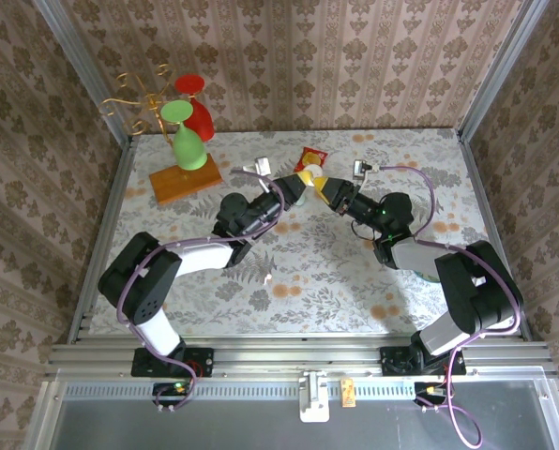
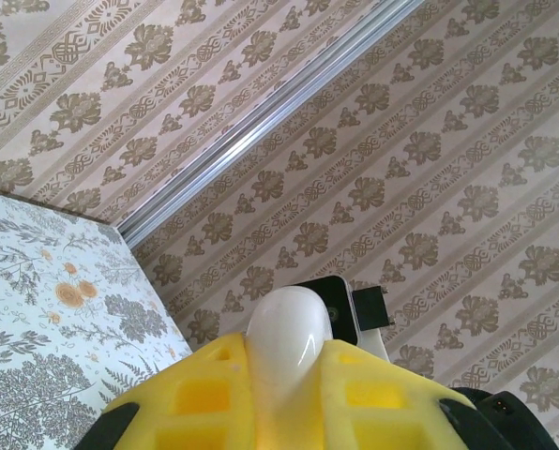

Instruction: Insert wireless bluetooth earbuds into charging case

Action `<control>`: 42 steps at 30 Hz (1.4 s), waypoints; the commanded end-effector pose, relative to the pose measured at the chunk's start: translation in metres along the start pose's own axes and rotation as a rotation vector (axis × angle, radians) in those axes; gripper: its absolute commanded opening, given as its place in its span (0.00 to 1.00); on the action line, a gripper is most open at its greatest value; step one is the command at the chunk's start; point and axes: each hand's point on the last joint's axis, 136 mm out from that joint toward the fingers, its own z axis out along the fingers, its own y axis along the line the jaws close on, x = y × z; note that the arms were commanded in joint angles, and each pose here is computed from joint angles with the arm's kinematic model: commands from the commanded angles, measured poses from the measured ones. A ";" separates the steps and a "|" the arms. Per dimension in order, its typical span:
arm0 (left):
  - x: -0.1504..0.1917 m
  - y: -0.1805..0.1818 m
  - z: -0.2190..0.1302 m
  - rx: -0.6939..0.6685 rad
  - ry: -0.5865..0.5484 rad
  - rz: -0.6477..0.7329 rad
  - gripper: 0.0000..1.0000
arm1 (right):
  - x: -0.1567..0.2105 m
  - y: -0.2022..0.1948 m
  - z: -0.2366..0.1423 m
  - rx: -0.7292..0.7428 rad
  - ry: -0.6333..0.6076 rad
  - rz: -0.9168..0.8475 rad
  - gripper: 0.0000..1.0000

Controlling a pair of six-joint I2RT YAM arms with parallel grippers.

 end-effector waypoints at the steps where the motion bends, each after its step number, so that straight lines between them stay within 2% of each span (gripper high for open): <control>1: -0.011 -0.036 -0.001 0.102 -0.036 0.021 0.08 | -0.002 0.005 0.005 -0.013 -0.006 -0.019 0.23; 3: -0.011 -0.036 -0.003 0.100 -0.035 0.022 0.09 | -0.003 0.005 0.004 -0.011 -0.008 -0.032 0.20; 5: -0.010 -0.037 -0.004 0.099 -0.036 0.039 0.14 | -0.004 0.005 0.003 -0.002 -0.006 -0.045 0.18; 6: -0.010 -0.036 -0.005 0.099 -0.034 0.052 0.22 | -0.003 0.005 0.003 0.002 0.000 -0.055 0.18; 8: -0.010 -0.036 -0.007 0.102 -0.027 0.098 0.50 | -0.001 0.002 0.002 0.028 0.019 -0.097 0.17; 10: -0.009 -0.035 -0.010 0.105 -0.017 0.167 0.68 | 0.005 0.001 0.001 0.059 0.065 -0.166 0.17; 12: -0.007 -0.033 -0.014 0.115 0.006 0.272 0.78 | 0.012 -0.007 -0.002 0.131 0.128 -0.243 0.17; 15: 0.007 -0.034 -0.023 0.173 0.083 0.469 0.86 | 0.024 -0.021 -0.014 0.274 0.237 -0.391 0.17; 17: 0.015 -0.029 -0.029 0.187 0.115 0.543 0.88 | 0.025 -0.034 -0.024 0.373 0.287 -0.470 0.17; 19: 0.019 -0.025 -0.035 0.194 0.139 0.574 0.88 | 0.030 -0.036 -0.032 0.409 0.343 -0.533 0.17; 21: 0.021 -0.022 -0.041 0.197 0.155 0.606 0.87 | 0.035 -0.032 -0.038 0.419 0.407 -0.587 0.14; 25: 0.025 -0.014 -0.054 0.182 0.199 0.679 0.87 | 0.045 -0.021 -0.049 0.427 0.526 -0.674 0.12; 28: 0.036 -0.012 -0.064 0.194 0.277 0.744 0.87 | 0.048 -0.014 -0.057 0.438 0.587 -0.721 0.09; 31: 0.047 -0.015 -0.075 0.235 0.354 0.779 0.87 | 0.054 -0.003 -0.061 0.420 0.641 -0.768 0.07; 35: 0.060 -0.023 -0.085 0.297 0.437 0.764 0.82 | 0.068 0.015 -0.060 0.370 0.717 -0.837 0.07; 42: 0.069 -0.041 -0.093 0.372 0.468 0.756 0.72 | 0.087 0.043 -0.045 0.246 0.761 -0.904 0.07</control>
